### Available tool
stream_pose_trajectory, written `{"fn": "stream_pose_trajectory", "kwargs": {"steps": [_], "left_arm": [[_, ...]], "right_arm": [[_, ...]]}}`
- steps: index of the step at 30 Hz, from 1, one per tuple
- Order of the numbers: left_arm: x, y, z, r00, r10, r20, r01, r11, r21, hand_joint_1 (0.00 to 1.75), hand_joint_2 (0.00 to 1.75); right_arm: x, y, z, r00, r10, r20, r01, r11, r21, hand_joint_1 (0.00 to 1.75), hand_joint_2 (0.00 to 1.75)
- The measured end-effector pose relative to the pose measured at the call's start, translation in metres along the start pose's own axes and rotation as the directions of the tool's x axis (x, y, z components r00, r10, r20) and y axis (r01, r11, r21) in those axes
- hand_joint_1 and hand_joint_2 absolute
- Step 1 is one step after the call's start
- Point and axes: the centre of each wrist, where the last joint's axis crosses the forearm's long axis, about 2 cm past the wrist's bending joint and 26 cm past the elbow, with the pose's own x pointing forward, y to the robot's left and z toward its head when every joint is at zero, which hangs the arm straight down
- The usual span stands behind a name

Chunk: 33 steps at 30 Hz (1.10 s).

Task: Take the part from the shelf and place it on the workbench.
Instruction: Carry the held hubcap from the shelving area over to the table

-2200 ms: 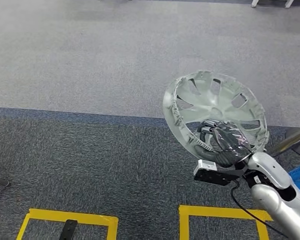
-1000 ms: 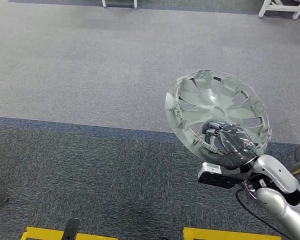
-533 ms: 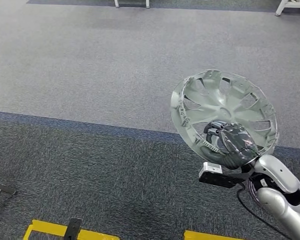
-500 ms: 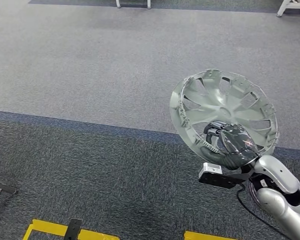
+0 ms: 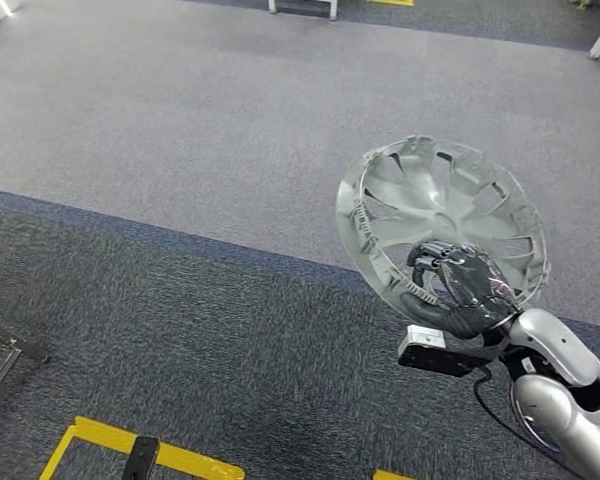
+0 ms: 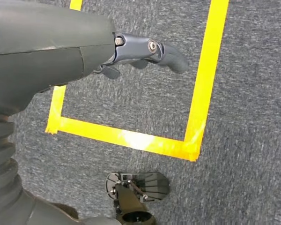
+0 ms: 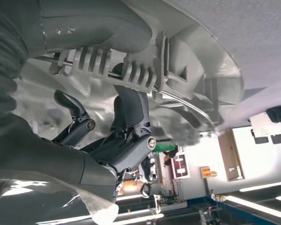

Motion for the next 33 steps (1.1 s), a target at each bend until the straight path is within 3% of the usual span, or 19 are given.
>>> {"fn": "stream_pose_trajectory", "kwargs": {"steps": [33], "left_arm": [[-0.003, 0.000, 0.001, 1.000, 0.006, -0.007, -0.006, 1.000, 0.011, 0.00, 1.75]], "right_arm": [[-0.006, -0.012, -0.008, 1.000, 0.004, 0.026, -0.005, 1.000, 0.023, 1.75, 1.75]]}}
